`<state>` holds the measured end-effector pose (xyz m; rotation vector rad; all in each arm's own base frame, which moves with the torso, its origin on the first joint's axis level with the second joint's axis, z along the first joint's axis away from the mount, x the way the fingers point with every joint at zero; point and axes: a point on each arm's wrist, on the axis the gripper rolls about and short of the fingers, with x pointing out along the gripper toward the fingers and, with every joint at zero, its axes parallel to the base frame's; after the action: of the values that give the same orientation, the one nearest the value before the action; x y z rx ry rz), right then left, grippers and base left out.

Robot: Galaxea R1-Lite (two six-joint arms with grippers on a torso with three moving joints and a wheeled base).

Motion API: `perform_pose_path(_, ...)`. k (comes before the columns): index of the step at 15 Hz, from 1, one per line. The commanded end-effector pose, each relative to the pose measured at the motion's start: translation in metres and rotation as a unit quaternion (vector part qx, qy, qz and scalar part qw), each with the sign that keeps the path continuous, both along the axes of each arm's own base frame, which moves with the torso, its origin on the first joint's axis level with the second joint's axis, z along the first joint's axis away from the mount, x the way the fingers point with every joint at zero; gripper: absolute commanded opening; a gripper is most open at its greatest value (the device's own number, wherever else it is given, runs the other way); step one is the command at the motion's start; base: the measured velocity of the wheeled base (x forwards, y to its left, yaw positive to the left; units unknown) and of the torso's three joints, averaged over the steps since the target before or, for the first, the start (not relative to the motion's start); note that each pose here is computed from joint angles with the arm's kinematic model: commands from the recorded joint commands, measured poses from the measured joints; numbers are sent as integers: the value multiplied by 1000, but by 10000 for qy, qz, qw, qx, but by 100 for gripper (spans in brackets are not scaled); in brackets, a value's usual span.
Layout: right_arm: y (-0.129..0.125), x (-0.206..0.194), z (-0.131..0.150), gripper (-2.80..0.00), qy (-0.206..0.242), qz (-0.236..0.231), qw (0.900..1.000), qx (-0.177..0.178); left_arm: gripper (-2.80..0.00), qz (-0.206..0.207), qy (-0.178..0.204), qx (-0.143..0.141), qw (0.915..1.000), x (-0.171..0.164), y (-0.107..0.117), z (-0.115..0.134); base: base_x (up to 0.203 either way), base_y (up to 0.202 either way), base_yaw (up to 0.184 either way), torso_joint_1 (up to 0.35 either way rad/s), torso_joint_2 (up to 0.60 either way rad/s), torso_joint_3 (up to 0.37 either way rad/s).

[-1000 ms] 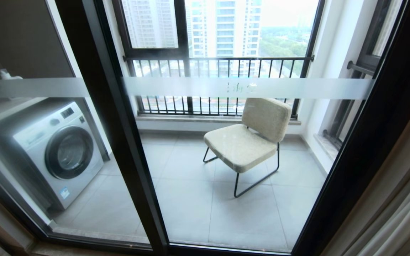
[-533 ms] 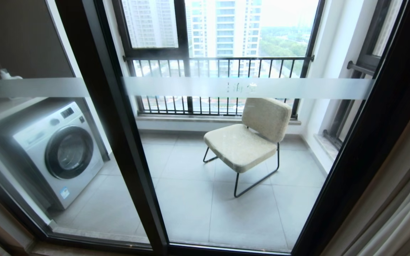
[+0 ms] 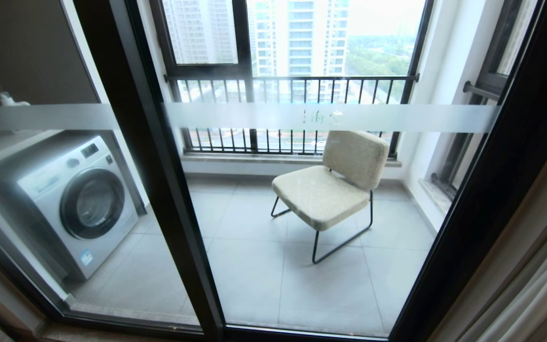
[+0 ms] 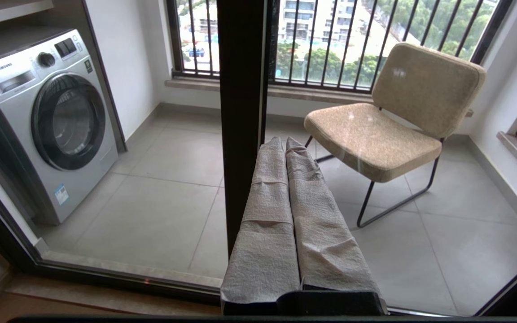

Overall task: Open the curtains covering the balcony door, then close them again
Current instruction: Pull the inner curtains open on both sides, then close the inner curtains on both sides

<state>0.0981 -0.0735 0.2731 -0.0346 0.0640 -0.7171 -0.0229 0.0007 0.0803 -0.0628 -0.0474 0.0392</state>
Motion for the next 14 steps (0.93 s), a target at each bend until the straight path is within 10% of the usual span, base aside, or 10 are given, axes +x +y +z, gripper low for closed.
perform_pose_path(1, -20, 18, 4, 0, 155, -174, 9997, 119, -280, 4, -7, -4, 10000, 0, 0, 0, 0, 0, 0, 0, 0, 0)
perform_pose_path(14, -73, 60, 76, 0, -543, -499, 9969, -273, -280, 4, -7, -4, 10000, 0, 0, 0, 0, 0, 0, 0, 0, 0)
